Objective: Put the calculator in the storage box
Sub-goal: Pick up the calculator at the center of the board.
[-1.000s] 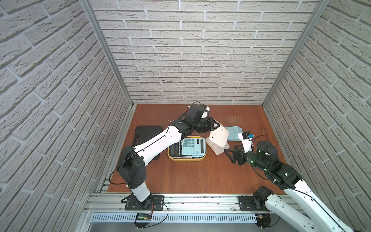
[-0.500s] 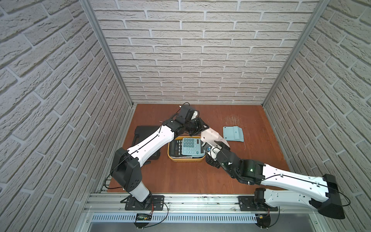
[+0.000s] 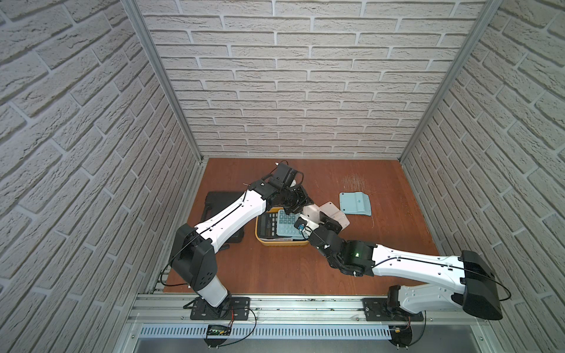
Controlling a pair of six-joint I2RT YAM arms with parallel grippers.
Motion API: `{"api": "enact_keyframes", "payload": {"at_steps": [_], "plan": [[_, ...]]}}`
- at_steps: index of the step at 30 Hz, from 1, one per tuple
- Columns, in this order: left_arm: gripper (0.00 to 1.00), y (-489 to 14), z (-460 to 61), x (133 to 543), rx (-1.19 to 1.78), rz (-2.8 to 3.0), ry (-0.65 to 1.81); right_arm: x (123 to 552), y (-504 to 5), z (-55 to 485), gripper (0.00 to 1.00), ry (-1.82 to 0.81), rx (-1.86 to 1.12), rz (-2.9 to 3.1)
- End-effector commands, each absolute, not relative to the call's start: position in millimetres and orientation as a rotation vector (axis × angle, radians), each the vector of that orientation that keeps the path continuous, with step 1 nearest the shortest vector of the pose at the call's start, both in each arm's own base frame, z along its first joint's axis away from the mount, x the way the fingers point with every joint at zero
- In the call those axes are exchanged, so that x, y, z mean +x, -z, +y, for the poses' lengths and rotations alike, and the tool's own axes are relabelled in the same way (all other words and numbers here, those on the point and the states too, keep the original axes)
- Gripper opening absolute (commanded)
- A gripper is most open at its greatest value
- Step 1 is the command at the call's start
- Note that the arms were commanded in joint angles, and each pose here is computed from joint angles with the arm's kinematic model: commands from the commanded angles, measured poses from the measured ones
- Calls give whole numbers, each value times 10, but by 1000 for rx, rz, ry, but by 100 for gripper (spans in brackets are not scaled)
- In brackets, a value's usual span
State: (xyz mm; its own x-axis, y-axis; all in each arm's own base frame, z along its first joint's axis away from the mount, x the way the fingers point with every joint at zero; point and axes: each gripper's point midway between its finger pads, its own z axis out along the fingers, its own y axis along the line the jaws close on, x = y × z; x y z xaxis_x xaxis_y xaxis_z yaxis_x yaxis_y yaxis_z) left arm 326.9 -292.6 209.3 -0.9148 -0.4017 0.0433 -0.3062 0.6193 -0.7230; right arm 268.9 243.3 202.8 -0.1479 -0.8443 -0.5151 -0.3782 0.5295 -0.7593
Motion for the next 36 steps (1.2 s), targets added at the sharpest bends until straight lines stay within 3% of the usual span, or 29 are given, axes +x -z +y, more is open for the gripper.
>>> {"api": "enact_keyframes", "payload": {"at_steps": [1,3,7,9,13,19,25,36], "plan": [[4,-2190,-2918,3327,-617,2695,1181,2753,-2237,2461,35,575,-934,1724],[11,-2197,-2912,3341,-618,2689,1175,2754,-2259,2461,22,567,-923,1730],[37,-2282,-2894,3378,-583,2656,1168,2766,-2311,2409,3,573,-875,1745],[52,-2334,-2861,3404,-566,2633,1154,2772,-2324,2364,3,569,-850,1760],[98,-2466,-2695,3466,-530,2566,1088,2789,-2350,2211,3,499,-764,1827],[98,-2638,-2198,3516,-513,2438,932,2792,-2411,1873,3,224,-573,1978],[98,-2755,-1956,3437,-328,2328,868,2792,-2389,1626,3,-264,-319,2139],[98,-2504,-2337,3193,-24,2293,1301,2942,-2603,1738,3,-1245,20,2127]]}}
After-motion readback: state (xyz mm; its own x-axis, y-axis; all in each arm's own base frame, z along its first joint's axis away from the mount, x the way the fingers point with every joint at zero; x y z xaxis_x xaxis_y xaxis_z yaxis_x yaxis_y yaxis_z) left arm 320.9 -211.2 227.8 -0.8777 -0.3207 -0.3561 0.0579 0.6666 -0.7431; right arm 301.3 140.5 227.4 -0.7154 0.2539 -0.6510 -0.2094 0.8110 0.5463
